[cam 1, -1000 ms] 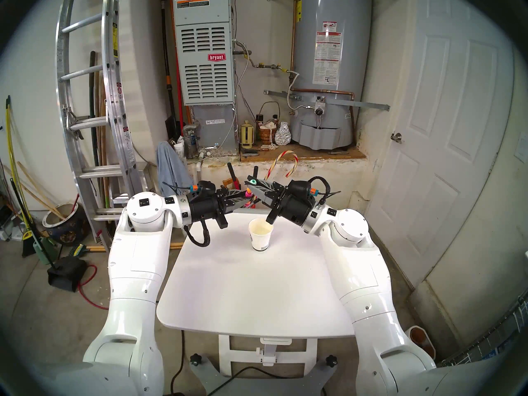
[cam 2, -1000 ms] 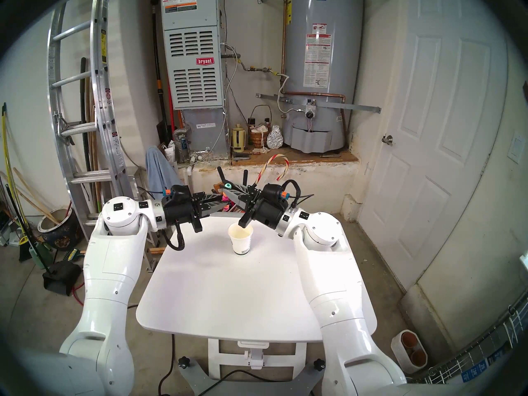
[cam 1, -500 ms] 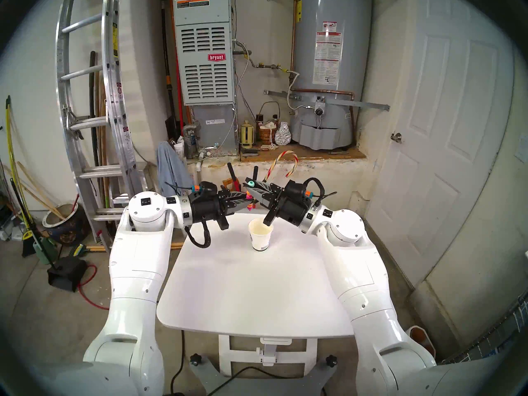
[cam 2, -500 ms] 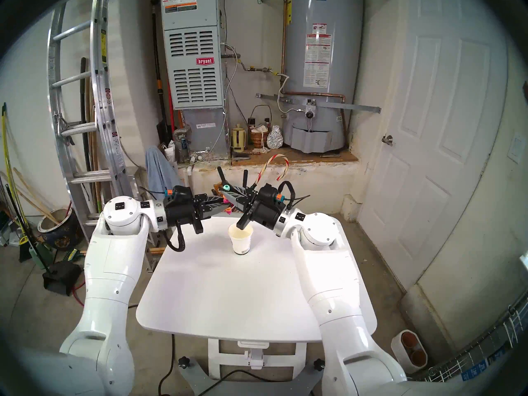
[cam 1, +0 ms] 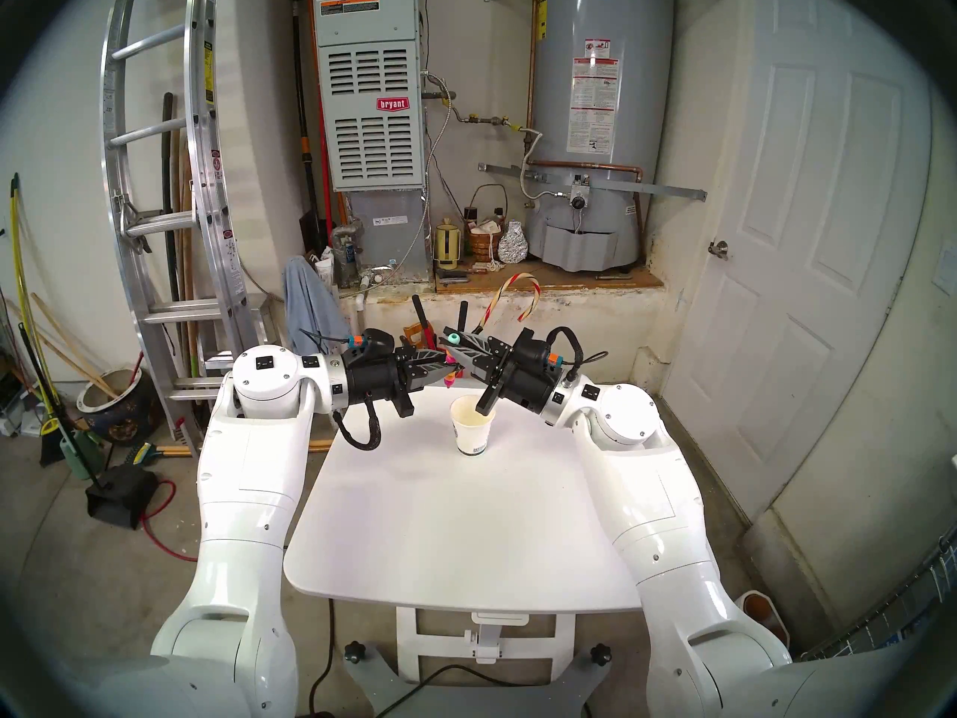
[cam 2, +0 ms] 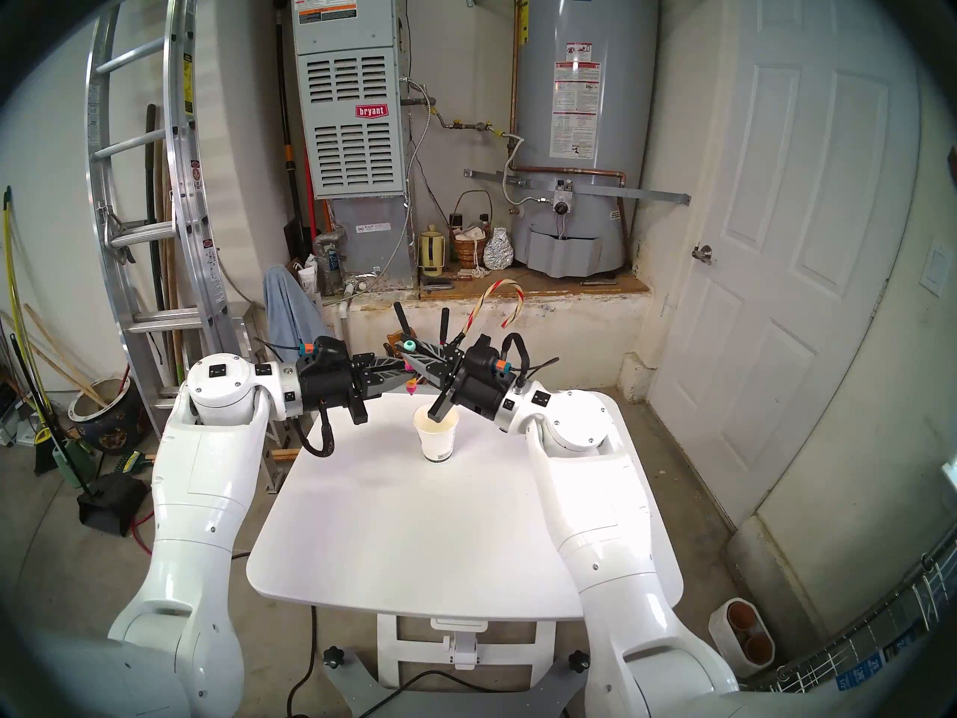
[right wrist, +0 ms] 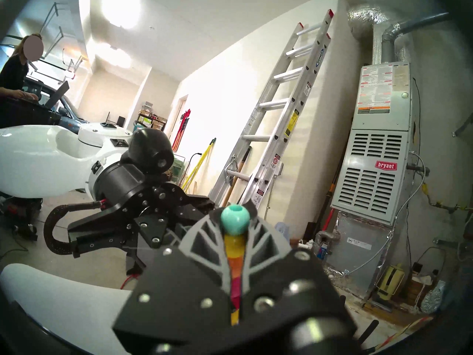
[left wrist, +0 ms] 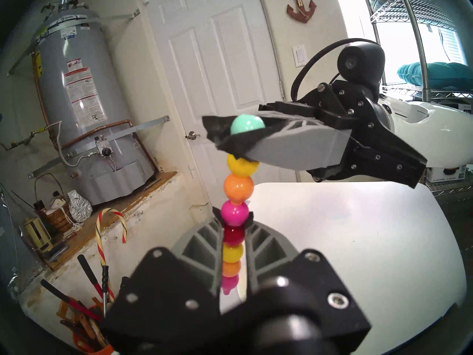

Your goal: Switch the marker to another color

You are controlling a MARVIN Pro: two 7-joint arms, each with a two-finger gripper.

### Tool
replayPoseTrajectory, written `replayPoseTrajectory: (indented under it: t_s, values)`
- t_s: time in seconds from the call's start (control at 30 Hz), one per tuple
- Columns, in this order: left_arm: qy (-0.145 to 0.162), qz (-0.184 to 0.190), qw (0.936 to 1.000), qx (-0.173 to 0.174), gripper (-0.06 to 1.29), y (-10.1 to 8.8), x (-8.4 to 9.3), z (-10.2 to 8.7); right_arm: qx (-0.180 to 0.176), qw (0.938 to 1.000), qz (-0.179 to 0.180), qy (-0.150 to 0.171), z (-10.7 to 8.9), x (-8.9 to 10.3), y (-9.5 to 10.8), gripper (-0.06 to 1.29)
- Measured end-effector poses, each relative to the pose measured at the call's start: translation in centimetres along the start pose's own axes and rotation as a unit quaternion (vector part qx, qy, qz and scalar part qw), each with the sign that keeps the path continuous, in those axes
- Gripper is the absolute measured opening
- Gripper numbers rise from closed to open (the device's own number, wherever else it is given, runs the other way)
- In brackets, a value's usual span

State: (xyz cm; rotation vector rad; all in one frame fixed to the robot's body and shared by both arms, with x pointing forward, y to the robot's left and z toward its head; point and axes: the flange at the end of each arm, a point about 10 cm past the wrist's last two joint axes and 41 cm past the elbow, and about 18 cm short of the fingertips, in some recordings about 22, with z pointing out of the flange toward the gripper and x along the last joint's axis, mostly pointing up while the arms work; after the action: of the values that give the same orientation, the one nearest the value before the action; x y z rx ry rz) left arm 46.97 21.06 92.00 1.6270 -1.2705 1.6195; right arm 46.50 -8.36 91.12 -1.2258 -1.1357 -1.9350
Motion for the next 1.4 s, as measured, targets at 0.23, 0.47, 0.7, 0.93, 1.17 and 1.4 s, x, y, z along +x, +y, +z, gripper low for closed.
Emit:
replayPoseTrajectory:
  t_s: [0.23, 0.47, 0.7, 0.93, 1.17, 1.4]
  values:
    - [-0.003, 0.005, 1.0, -0.005, 0.15, 0.05, 0.2, 0.29, 0.0, 1.0, 0.001, 0.002, -0.13, -0.07, -0.06, 0.03]
    - [-0.005, 0.01, 0.9999, -0.006, 0.15, 0.1, 0.29, 0.35, -0.001, 1.0, 0.008, 0.006, -0.12, -0.3, -0.05, 0.03]
    - [-0.007, 0.014, 0.9999, -0.005, 0.15, 0.06, 0.45, 0.22, -0.001, 0.9999, 0.012, 0.007, -0.04, -0.4, 0.06, 0.03]
    - [-0.01, 0.016, 0.9998, -0.006, 0.15, -0.02, 0.51, 0.02, 0.0, 1.0, 0.005, 0.003, 0.03, -0.48, 0.09, 0.03]
    - [-0.013, 0.018, 0.9997, -0.007, 0.15, -0.06, 0.62, -0.13, 0.0, 1.0, -0.003, 0.002, 0.12, -0.61, 0.03, 0.03]
    - [-0.015, 0.021, 0.9996, -0.008, 0.15, -0.04, 0.72, -0.17, 0.0, 1.0, -0.003, 0.002, 0.23, -0.69, -0.07, 0.03]
